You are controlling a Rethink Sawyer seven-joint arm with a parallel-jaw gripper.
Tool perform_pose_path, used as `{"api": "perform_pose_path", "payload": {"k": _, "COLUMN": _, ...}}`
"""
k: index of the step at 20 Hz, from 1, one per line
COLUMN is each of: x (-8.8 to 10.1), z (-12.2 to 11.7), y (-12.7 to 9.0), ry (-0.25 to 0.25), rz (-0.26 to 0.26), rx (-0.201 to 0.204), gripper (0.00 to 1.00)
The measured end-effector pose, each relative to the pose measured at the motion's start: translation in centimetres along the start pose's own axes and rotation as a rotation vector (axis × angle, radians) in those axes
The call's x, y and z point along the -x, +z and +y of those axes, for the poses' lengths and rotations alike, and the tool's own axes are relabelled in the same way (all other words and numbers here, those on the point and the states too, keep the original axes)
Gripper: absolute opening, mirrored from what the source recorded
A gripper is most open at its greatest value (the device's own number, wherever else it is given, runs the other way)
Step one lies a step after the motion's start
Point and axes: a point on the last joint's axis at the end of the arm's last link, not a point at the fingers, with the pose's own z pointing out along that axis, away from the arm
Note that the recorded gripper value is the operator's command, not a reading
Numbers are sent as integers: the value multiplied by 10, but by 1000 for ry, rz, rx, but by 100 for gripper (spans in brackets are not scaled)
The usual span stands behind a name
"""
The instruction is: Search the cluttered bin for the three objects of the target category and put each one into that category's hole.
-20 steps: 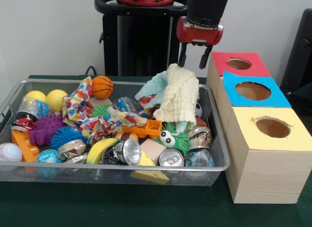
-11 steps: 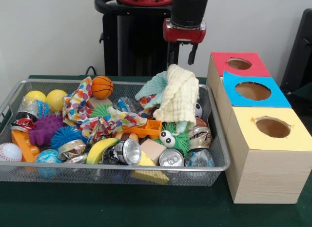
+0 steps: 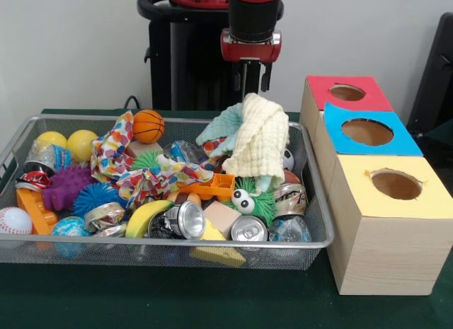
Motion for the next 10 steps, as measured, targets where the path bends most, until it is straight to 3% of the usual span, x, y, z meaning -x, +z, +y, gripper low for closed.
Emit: {"api": "perform_pose_path", "payload": {"k": 10, "x": 3, "z": -23, "y": 2, "ry": 19, "rz": -1, "rx": 26, "gripper": 100}}
